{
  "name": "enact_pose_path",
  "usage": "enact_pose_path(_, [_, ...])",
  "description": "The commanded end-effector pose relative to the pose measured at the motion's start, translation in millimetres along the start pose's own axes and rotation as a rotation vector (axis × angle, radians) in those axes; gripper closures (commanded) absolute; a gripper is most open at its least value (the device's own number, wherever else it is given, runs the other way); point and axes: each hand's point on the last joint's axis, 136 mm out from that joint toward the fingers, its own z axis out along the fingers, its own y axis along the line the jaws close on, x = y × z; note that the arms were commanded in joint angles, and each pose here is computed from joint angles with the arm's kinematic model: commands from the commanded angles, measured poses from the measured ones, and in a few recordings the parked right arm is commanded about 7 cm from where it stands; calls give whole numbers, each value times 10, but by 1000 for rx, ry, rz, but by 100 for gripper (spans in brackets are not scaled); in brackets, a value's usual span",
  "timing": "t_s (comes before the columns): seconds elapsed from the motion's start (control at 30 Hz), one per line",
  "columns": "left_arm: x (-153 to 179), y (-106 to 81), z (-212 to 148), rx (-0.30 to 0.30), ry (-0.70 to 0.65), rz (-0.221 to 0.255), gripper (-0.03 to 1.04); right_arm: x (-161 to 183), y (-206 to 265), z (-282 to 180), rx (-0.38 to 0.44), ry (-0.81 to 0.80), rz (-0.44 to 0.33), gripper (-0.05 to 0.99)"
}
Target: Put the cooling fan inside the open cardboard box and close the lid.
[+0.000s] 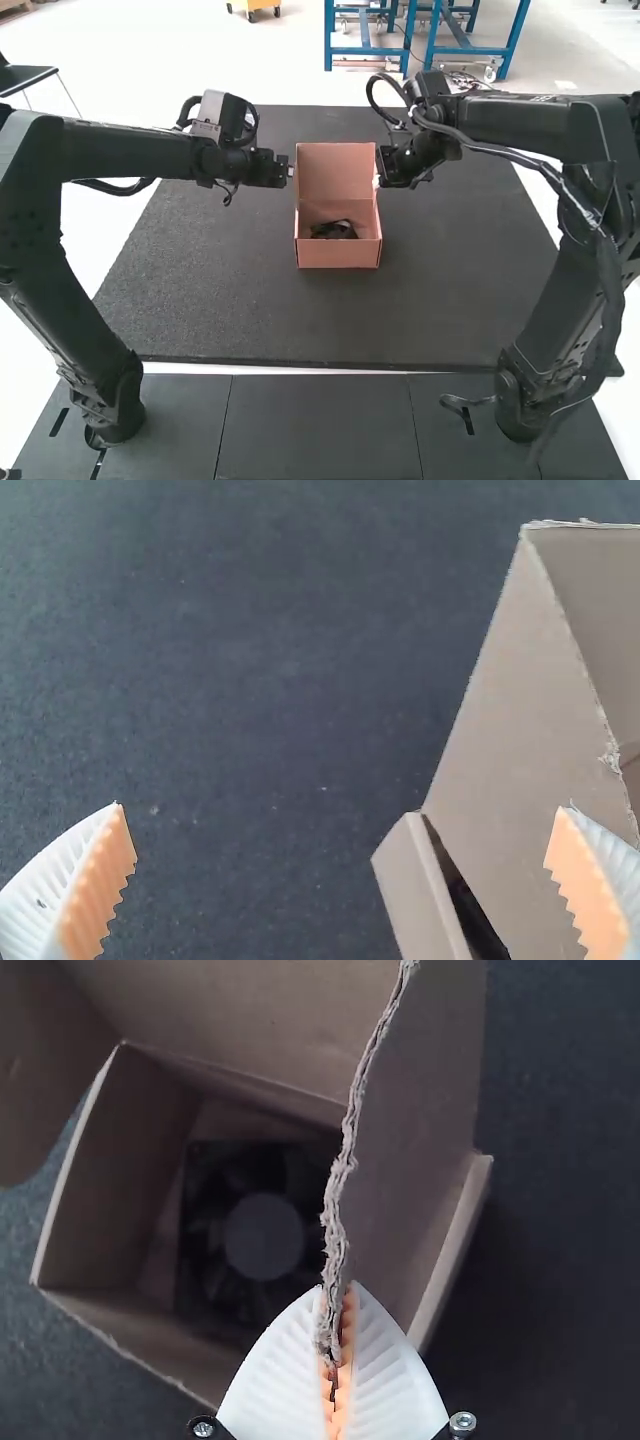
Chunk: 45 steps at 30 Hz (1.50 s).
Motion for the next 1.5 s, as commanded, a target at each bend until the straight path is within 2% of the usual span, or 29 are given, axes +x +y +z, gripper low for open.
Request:
enact_pose_path(0.0, [-187, -171, -49, 50, -42, 18, 4, -46, 142, -146, -48, -32, -20, 95])
enact_pose_path(0.7, [-76, -146, -104, 43, 2, 22, 4, 198, 171, -117, -57, 57, -21, 95])
enact_pose_path(1.47, [243, -128, -238, 52, 76, 31, 4, 559, 129, -34, -50, 171, 7, 95])
